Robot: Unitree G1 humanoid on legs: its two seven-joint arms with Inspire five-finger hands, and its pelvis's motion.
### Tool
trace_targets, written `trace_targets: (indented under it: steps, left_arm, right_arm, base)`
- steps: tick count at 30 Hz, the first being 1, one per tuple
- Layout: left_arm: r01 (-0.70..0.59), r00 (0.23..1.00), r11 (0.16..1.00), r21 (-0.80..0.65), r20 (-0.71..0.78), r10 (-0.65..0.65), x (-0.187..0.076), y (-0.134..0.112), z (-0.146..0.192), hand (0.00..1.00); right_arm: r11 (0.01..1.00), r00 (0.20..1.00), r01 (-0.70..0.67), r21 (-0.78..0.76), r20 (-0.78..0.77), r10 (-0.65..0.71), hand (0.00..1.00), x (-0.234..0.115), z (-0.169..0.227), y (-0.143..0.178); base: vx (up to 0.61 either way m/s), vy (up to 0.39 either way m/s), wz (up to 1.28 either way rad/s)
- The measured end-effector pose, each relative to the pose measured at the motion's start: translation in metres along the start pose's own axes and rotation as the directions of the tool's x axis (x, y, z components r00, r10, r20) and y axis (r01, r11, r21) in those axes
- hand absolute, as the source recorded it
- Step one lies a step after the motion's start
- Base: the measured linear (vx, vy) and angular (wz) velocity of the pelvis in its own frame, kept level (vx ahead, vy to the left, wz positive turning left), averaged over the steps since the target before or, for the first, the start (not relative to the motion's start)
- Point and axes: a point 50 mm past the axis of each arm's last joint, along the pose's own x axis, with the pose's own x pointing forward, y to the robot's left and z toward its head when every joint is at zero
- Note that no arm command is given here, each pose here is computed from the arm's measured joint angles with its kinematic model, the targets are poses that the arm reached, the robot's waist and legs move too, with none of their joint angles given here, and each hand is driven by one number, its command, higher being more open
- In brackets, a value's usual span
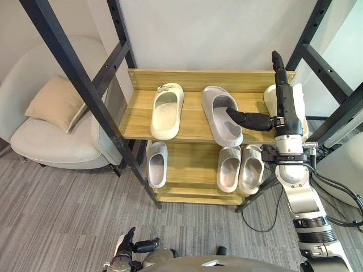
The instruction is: Organize the slippers on the shoe rack
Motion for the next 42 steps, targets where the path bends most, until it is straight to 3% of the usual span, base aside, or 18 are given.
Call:
trace_targets:
  steps: [8,20,21,34,42]
  left_arm:
    - [-0.005,1.0,1.0,0.002,0.023,0.005,0.001,0.003,0.005,1.0]
    - [-0.022,0.998,1.0,0.005,0.061,0.022,0.002,0.01,0.014,1.0]
    - [-0.023,0.998,1.0,0.006,0.062,0.023,0.002,0.01,0.015,1.0]
    - [-0.033,0.995,0.999,-0.006,0.09,0.034,0.003,0.016,0.021,1.0]
    - [-0.036,0.994,0.999,-0.005,0.103,0.036,0.003,0.017,0.023,1.0]
  right_arm:
    - [0.999,0.993,-0.032,-0.043,-0.118,0.027,1.0,-0.003,-0.026,0.002]
    - [0.998,0.994,-0.037,-0.046,-0.101,0.032,1.0,0.028,-0.026,0.005]
    - [0.998,0.995,-0.044,-0.049,-0.093,0.039,0.0,0.03,-0.024,0.006]
    - [0.978,0.978,-0.209,0.002,-0.024,0.209,0.0,0.057,-0.007,0.037]
    - [0.969,0.968,-0.248,-0.017,0.02,0.249,0.0,0.059,0.0,0.035]
  base:
    - [0.02,0.002,0.09]
    - [0.0,0.0,0.01]
    - [0.0,0.0,0.0]
    - [0.0,0.0,0.0]
    - [0.01,0.0,0.05]
